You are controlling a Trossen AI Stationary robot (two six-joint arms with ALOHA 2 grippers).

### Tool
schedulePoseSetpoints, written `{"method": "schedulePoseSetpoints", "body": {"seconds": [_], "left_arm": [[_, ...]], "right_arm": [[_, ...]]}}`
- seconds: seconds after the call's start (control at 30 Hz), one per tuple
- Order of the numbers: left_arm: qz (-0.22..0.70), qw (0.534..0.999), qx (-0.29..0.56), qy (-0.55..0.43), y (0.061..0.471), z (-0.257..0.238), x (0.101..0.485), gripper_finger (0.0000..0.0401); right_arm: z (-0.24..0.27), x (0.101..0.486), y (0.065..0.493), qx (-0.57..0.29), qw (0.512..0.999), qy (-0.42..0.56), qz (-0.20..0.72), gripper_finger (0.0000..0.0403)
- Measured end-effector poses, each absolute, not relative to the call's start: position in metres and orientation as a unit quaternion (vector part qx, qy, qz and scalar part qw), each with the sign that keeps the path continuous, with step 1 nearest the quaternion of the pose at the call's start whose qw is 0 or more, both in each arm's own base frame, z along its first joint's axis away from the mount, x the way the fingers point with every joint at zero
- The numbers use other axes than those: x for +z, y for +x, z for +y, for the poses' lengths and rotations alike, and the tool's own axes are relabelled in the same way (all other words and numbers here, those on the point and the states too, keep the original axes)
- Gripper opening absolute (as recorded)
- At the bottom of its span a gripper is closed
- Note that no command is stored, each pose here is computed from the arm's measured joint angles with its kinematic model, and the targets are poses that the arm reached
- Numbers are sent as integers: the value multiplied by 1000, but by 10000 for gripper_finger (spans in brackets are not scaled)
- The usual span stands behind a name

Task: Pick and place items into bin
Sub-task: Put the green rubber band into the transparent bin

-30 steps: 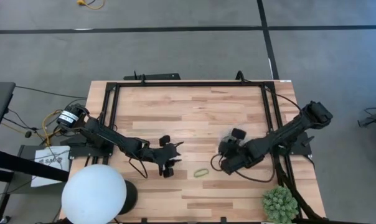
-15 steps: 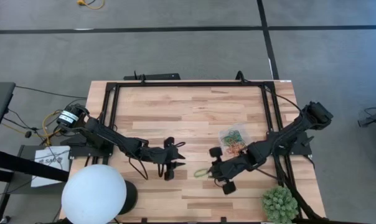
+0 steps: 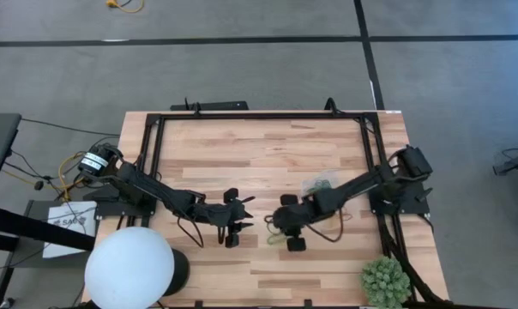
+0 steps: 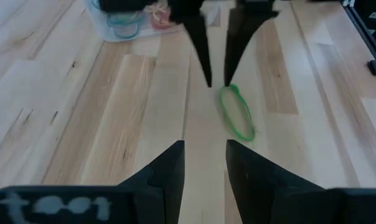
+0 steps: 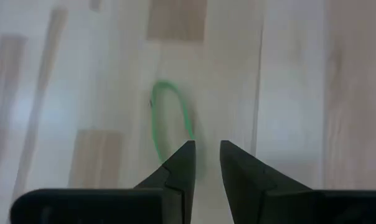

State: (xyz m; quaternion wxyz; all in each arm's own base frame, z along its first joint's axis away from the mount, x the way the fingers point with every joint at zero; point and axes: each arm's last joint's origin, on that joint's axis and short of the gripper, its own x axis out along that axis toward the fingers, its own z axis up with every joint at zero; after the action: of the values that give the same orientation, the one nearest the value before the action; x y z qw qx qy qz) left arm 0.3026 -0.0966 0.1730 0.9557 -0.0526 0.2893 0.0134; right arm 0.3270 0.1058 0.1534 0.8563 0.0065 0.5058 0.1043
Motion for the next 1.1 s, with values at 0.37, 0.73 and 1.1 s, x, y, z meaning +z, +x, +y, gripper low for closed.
{"method": "schedulePoseSetpoints", "body": {"seconds": [0.37,0.73,1.1], "left_arm": [[316,947,19,-42,299,-95,168,107],[327,944,20,-34,298,-95,167,107],[328,945,14,-13,298,-94,166,107]], "right_arm": [[117,140,350,149,831,-11,535,69],[119,130,354,142,807,-17,572,69],[132,138,347,148,813,-41,561,69]]}}
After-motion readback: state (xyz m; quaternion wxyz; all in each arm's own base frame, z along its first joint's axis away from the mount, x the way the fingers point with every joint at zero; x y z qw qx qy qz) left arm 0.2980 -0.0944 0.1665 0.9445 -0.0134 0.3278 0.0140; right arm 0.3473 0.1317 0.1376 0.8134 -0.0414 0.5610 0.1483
